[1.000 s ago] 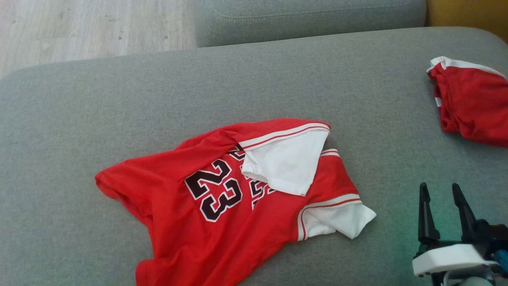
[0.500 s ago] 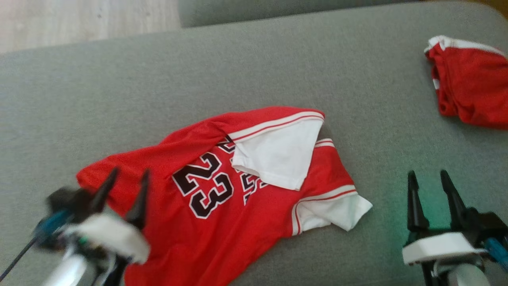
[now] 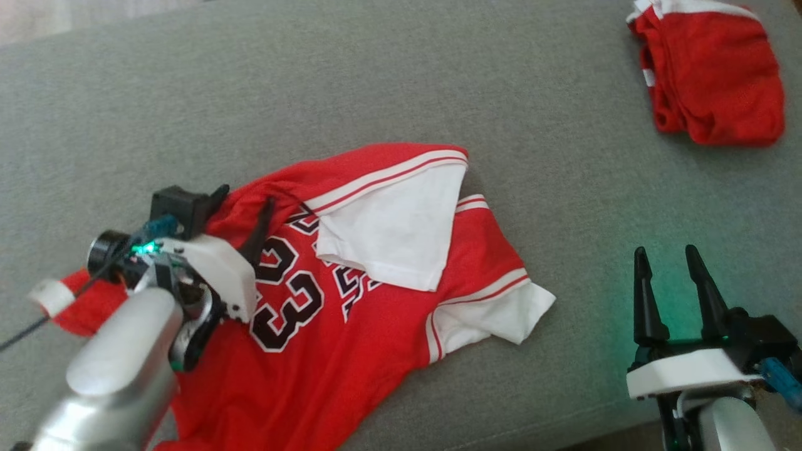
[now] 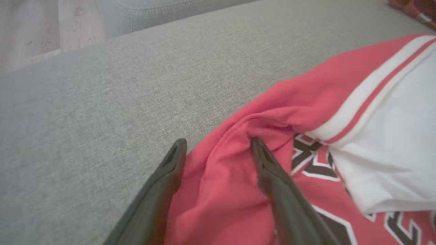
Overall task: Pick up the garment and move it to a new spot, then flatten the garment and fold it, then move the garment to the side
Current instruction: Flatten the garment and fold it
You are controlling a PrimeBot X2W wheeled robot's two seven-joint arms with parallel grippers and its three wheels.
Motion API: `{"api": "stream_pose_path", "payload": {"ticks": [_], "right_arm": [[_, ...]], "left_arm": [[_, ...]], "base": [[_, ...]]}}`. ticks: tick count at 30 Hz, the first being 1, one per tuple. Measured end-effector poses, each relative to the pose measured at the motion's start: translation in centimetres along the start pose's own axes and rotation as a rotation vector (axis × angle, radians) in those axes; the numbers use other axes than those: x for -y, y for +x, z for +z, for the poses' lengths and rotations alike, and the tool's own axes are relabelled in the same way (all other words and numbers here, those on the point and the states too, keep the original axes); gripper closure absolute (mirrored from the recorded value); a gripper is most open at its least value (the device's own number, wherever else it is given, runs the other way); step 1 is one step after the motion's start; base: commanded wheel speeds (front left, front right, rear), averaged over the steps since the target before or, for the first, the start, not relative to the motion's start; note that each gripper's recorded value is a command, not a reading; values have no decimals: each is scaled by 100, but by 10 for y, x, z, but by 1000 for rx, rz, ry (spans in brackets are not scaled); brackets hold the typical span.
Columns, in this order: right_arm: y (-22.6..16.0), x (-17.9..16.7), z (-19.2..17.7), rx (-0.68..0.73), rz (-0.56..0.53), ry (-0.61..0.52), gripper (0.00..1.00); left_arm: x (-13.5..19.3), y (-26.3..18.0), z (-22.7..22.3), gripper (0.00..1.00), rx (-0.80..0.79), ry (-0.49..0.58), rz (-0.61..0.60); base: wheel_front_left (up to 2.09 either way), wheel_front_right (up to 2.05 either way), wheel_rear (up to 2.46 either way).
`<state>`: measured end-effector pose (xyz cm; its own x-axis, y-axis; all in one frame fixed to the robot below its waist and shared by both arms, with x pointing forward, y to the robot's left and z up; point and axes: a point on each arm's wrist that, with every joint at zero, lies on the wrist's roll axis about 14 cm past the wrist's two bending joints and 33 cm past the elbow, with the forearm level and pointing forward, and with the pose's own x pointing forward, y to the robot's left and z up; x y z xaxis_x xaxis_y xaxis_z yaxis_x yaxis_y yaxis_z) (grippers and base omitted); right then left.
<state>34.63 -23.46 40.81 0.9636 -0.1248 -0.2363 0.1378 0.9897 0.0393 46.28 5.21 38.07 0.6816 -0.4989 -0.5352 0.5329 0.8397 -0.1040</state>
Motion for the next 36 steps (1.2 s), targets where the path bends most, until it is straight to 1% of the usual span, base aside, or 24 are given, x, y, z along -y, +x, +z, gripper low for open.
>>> {"api": "stream_pose_path", "payload": {"ticks": [6,7,8,9,10,13,16,19,22,28,29,30,32,33,34,35,36], "right_arm": [[-2,6,1,2,-18,-2,0],[-2,6,2,6,-19,-2,0],[-2,6,4,12,-20,-2,0],[-2,7,6,17,-22,-2,0],[-3,7,7,22,-23,-2,0],[-3,8,15,45,-26,-3,0],[-2,9,20,62,-29,4,0],[2,11,30,92,-35,13,0],[7,10,37,114,-31,16,0],[4,14,35,106,-47,29,0],[3,15,35,106,-51,32,0],[2,16,35,103,-55,32,0],[-1,20,33,99,-68,31,0],[-2,23,33,98,-77,36,0],[-4,25,33,98,-84,37,0],[-5,27,33,99,-90,37,0],[-6,28,34,100,-94,36,0]], "left_arm": [[6,16,-6,0,-91,65,-80],[7,16,-5,0,-109,61,-95],[9,16,-7,9,-133,54,-108],[12,16,-8,58,-149,44,-122],[15,15,-8,100,-162,32,-138],[30,14,-6,100,-175,2,-193],[30,14,-5,100,-175,-10,-206],[21,17,3,100,-144,4,-196],[-3,27,32,100,-45,58,-130],[-50,45,122,100,203,157,18],[-54,47,130,100,222,173,33],[-60,50,136,100,241,166,58],[-68,55,136,100,235,161,87],[-70,58,132,84,222,160,92],[-70,61,127,52,211,159,90],[-69,63,125,52,206,157,88],[-67,64,123,0,202,158,81]], "base": [[0,0,0],[0,0,0],[0,0,0],[0,0,0],[0,0,0],[0,0,0],[0,0,0],[0,0,0],[0,0,0],[0,0,0],[0,0,0],[0,0,0],[0,0,0],[0,0,0],[0,0,0],[0,0,0],[0,0,0]]}}
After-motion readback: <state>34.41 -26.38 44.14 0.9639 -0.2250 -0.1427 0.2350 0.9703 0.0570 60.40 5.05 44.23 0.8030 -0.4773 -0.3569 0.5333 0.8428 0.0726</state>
